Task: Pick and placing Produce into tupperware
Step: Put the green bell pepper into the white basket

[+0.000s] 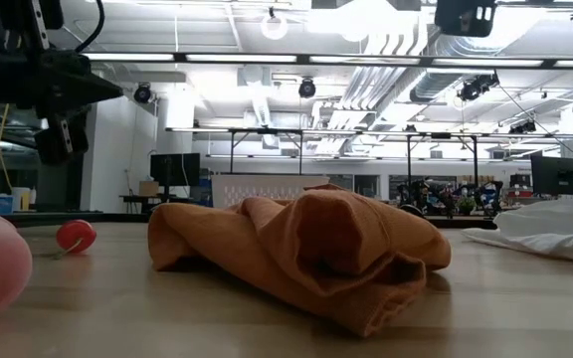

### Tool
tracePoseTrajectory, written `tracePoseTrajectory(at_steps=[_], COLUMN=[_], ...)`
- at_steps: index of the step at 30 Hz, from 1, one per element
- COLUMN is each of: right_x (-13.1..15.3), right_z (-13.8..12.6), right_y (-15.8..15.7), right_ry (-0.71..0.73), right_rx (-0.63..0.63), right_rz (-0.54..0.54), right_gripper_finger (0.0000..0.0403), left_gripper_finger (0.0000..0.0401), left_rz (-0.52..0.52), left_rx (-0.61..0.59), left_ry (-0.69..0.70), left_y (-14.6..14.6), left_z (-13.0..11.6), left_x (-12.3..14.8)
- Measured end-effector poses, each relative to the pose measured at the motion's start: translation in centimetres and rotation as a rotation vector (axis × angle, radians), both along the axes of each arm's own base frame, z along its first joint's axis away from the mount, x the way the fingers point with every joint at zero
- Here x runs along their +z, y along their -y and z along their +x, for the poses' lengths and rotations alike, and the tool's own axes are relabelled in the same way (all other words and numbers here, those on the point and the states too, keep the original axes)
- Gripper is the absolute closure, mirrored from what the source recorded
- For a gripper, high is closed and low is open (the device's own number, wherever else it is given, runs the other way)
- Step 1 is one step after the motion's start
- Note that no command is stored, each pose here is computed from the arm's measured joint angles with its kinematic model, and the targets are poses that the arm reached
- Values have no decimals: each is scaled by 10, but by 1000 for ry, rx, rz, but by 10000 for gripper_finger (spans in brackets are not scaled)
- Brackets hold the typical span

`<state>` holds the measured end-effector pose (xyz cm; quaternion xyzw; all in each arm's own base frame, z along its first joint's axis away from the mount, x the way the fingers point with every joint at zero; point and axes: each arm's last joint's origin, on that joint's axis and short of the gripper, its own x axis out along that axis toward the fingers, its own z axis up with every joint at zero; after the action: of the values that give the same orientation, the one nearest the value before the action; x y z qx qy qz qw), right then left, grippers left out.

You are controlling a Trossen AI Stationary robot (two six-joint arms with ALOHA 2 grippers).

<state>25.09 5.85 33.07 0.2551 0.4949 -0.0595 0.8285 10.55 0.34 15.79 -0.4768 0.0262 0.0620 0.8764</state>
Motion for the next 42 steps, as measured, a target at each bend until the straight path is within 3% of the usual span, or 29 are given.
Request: tracePoseTrajectory(at_steps=[13,22,33,38,42], right_x=[-9,-9,-8,-7,-2], right_z=[2,3,4,6,15], right_y=[-20,-19,-20,-21,-22], right_ry=[56,55,57,89,165], right_rx=[41,12,-80,-10,-70], right_rz=[46,40,111,78,152], right_gripper_finger=[403,403,403,403,403], left_gripper_finger=[400,400,400,400,400], left_rz=[-1,-1,-1,-1,-1], left_rx=[0,0,0,0,-4], left_ry=[-26,-26,-26,-26,-26], left_y=[0,0,0,0,0], left_z=[1,1,1,1,1], left_x=[-2,-2,-2,-2,-2])
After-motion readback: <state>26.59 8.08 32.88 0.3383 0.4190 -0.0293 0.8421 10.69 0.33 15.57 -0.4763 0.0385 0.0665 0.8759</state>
